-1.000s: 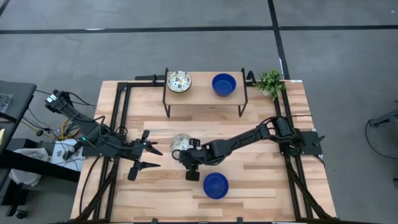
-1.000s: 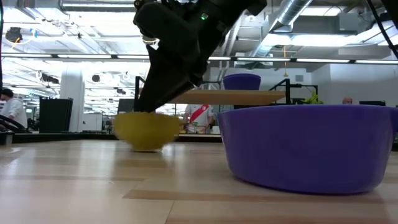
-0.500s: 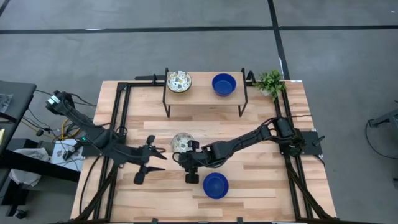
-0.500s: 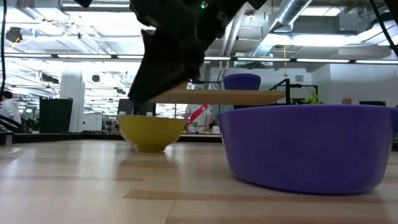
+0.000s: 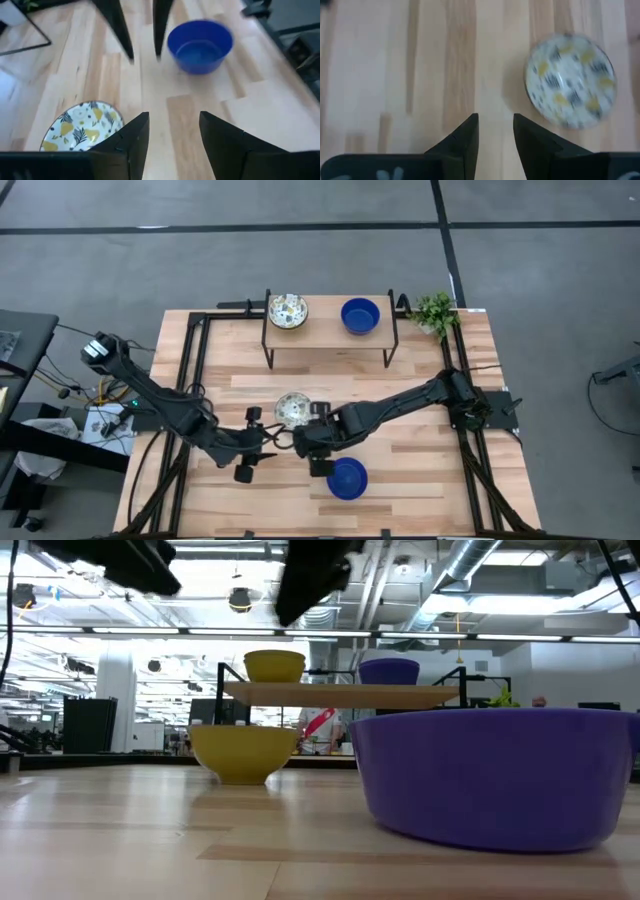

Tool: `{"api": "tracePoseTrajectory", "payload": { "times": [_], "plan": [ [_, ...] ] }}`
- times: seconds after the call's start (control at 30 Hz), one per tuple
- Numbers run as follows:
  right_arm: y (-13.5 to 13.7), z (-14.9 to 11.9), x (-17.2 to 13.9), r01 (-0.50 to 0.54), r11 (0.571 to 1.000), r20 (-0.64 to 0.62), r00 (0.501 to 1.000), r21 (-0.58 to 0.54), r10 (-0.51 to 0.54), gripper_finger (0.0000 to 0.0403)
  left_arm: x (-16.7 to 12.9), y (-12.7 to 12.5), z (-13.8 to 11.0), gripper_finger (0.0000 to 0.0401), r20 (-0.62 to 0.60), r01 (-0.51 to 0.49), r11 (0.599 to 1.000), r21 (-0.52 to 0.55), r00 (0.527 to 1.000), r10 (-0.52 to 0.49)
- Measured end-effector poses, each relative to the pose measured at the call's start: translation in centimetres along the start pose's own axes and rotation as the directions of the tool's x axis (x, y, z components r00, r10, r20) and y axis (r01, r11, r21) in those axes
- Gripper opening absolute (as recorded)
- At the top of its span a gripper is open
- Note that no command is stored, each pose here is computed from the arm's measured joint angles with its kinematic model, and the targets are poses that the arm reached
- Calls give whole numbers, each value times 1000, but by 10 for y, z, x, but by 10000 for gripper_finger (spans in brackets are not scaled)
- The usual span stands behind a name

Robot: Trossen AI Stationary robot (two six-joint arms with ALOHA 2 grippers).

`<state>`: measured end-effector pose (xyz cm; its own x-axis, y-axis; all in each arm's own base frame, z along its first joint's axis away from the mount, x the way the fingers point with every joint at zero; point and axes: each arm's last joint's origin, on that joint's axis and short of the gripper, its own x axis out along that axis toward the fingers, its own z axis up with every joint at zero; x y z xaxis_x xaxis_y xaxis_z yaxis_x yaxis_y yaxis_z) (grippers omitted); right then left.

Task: Pick & Place Mini bowls
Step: Stack the white bowl on top of the white bowl on the shelf

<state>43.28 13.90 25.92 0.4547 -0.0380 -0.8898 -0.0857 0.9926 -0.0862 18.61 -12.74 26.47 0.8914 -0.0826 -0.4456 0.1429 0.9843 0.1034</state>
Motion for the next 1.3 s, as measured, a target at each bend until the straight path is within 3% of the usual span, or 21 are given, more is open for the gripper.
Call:
{"api": "tracePoseTrajectory", "payload": {
  "times": [0.2,0.33,0.6,0.9,1.1,1.3],
  "plan": [
    [-4,-14,-16,15,995,-170,985,-102,-32,113,23,9,-7,167,-76,-64,995,-70,995,59],
    [-8,-13,-25,2,985,-153,988,-174,-29,113,40,30,-10,164,-131,-97,976,-196,989,72],
    [-44,-32,-61,26,985,-40,999,-171,-34,113,66,53,-16,163,-175,-105,958,-268,983,59],
    [-70,-85,-113,31,1000,253,967,3,-31,113,84,44,-21,165,-194,-102,962,-251,980,54],
    [-70,-116,-118,18,1000,266,964,17,-22,113,103,40,-29,169,-252,-132,976,-173,964,85],
    [-67,-126,-117,-2,998,274,962,63,-15,113,116,36,-44,169,-316,-148,988,-45,940,127]
  ]
}}
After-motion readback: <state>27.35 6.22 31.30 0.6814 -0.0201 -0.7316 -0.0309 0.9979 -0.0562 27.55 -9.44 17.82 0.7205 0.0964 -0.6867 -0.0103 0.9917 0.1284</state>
